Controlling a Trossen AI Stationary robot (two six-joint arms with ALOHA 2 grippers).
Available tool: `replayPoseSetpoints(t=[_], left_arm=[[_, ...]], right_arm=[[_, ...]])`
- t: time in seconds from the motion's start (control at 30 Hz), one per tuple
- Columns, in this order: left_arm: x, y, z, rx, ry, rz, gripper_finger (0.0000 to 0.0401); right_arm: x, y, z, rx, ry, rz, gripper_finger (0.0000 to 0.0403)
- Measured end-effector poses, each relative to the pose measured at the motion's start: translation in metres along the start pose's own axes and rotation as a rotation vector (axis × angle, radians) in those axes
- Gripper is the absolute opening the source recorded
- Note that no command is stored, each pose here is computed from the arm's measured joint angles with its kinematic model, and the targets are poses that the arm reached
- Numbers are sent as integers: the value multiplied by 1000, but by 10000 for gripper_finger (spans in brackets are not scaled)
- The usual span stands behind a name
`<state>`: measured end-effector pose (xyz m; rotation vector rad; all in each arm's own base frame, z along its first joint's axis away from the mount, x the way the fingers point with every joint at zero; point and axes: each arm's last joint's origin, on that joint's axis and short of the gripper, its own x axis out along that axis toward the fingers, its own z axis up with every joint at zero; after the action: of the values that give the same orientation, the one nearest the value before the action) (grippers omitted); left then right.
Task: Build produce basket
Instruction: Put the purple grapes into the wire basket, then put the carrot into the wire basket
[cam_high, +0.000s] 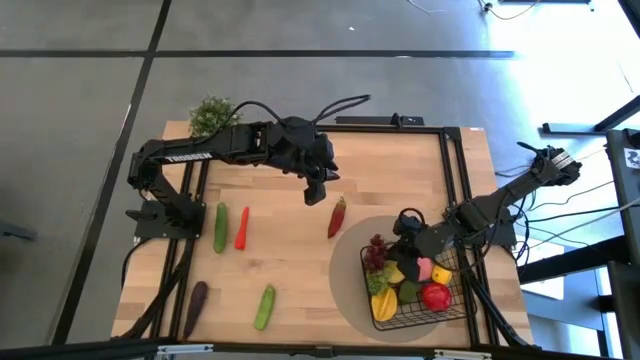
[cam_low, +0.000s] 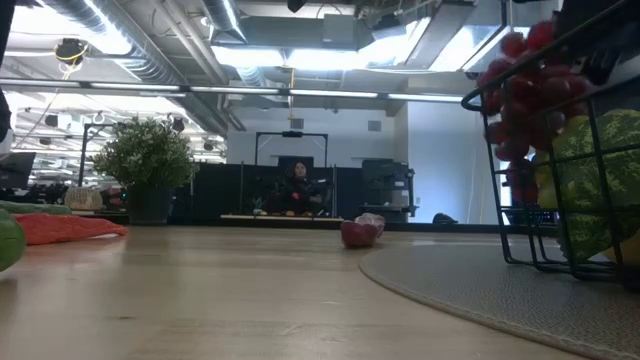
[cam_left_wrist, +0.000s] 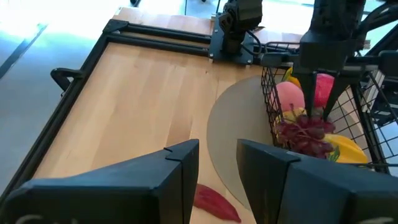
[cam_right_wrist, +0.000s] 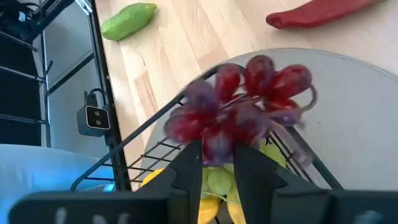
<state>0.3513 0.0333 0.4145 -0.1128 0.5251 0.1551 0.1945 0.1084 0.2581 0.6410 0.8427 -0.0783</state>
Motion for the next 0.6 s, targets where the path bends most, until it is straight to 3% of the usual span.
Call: replayPoseSetpoints(t=[0.33, 0.6], left_arm=[[-2, 5, -17, -110, 172, 94, 98], [-11, 10, -43, -369, 428, 227, 98]], right_arm=[[-12, 13, 12, -167, 53, 108, 89], [-35, 26, 27, -248, 38, 114, 86]])
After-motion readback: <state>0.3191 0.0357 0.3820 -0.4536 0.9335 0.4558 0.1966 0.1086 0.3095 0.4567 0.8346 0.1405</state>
